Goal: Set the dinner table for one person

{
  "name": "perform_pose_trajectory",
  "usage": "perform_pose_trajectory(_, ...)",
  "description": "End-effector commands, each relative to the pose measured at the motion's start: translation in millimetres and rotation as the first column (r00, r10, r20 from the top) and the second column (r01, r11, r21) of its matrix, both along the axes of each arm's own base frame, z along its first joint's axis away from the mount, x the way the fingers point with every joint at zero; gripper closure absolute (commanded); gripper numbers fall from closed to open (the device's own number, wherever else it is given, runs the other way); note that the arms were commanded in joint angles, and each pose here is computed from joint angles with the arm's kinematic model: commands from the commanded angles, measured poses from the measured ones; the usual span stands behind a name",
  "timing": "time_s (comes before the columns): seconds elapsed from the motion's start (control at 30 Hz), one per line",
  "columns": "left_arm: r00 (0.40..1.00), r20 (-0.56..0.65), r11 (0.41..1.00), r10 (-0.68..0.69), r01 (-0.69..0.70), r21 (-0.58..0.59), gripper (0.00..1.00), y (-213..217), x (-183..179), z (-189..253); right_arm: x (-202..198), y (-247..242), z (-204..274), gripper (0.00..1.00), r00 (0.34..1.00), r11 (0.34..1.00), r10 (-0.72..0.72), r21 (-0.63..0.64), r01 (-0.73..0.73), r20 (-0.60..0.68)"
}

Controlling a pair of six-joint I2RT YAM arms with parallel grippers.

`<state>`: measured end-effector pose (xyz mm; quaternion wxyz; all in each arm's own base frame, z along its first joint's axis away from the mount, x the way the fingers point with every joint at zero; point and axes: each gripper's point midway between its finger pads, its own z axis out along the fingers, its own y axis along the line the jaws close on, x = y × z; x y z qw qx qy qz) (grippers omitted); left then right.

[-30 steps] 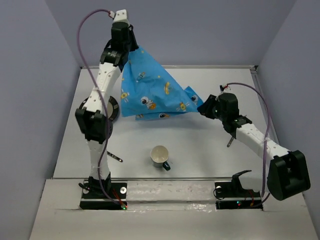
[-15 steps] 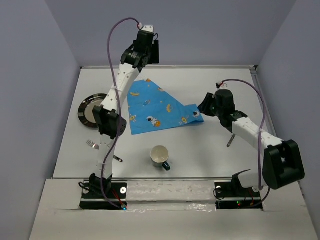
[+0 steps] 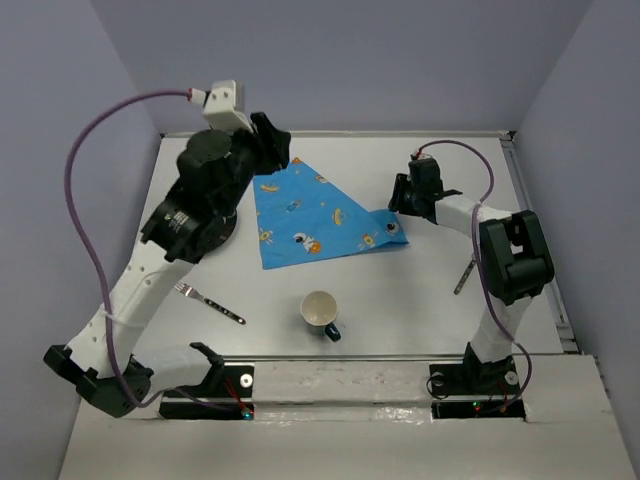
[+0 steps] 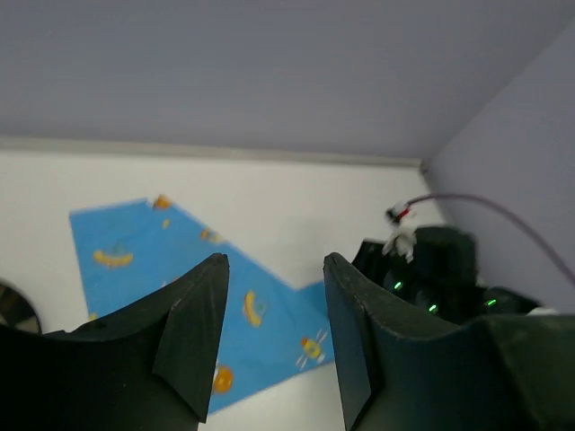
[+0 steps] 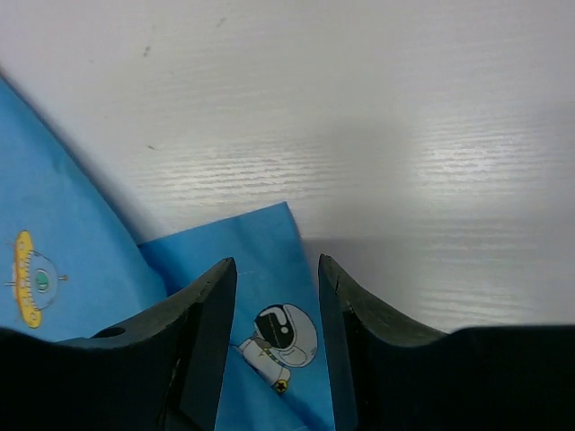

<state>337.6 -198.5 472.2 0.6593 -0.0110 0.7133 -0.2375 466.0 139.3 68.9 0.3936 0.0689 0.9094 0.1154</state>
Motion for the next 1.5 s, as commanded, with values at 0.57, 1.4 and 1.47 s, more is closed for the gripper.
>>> perform_pose_trajectory(0.57, 0.771, -0.595, 0.944, 0.225, -0.323, -0.061, 0.47, 50, -55, -367, 1, 4, -47, 0.51, 0.984, 0.992, 0.097, -0.064, -0.108, -0.149)
perform_pose_trajectory(1.4, 0.679, -0.629, 0.903, 0.379, -0.42, 0.09, 0.39, 76, -40, -443, -4, 4, -41, 1.0, 0.988, 0.976, 0.039, -0.208, -0.07, -0.148)
perform_pose_trajectory(1.47, 0.681, -0.626, 0.904, 0.381, -0.416, 0.097, 0.38, 75, -38, -443, -6, 4, -41, 1.0, 0.989, 0.977, 0.043, -0.201, -0.071, -0.144)
